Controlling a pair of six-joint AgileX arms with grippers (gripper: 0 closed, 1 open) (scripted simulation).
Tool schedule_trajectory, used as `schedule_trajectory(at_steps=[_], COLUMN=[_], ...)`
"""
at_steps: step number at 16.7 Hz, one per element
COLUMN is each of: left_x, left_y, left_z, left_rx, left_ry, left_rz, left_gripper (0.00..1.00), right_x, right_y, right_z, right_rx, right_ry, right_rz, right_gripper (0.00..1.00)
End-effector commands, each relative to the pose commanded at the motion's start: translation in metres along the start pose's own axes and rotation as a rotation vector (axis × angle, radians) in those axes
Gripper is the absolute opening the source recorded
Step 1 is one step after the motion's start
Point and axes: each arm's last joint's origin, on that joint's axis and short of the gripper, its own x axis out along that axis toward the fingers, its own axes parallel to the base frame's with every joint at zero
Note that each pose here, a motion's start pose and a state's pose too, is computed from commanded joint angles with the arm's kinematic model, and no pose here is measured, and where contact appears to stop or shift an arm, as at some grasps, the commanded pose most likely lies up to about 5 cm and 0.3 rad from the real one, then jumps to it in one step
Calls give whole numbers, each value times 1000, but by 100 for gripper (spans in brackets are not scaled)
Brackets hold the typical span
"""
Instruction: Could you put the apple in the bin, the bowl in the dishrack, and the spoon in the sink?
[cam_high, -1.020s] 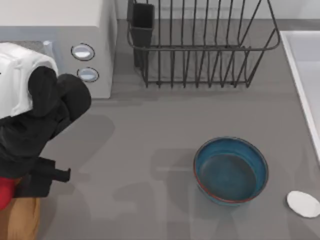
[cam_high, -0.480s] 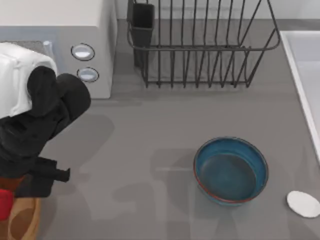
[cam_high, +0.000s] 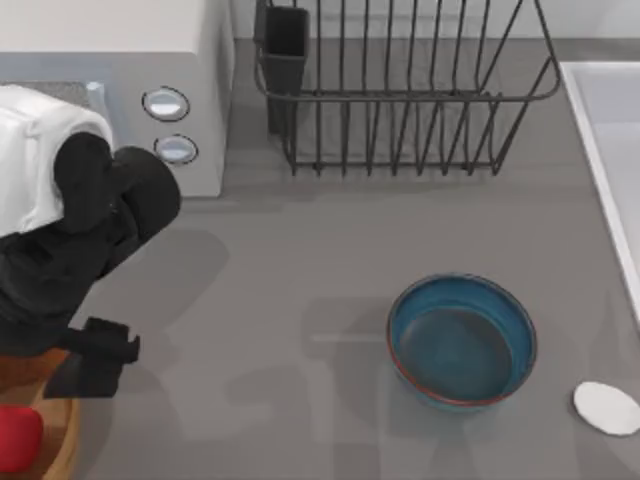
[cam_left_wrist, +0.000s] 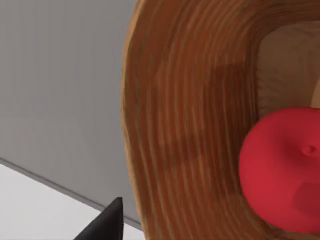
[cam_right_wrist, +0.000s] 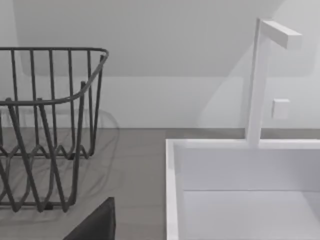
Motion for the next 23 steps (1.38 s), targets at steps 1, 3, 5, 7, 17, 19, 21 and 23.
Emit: schedule_trajectory(at_steps=[1, 3, 5, 7, 17, 19, 21, 23], left_x=[0, 0, 0, 2, 29, 40, 50, 60], left_y=[0, 0, 1, 8, 63, 67, 69, 70], left_z=[0, 0, -1, -6, -71, -84, -95, -102], left_rx=[0, 1, -4, -29, -290, -331, -363, -387], left_ry=[0, -1, -6, -36, -656, -855, -1058, -1251], left_rz=[0, 1, -9, -56, -522, -570, -584, -566], left_gripper=[100, 100, 100, 100, 100, 100, 100, 100], right_x=[0, 0, 0, 0, 0, 0, 0, 0], right_y=[0, 0, 0, 0, 0, 0, 0, 0], right_z=[0, 0, 0, 0, 0, 0, 0, 0], right_rx=[0, 0, 0, 0, 0, 0, 0, 0], right_ry=[0, 0, 0, 0, 0, 0, 0, 0], right_rz=[0, 0, 0, 0, 0, 0, 0, 0], right_gripper=[100, 100, 100, 100, 100, 100, 100, 100])
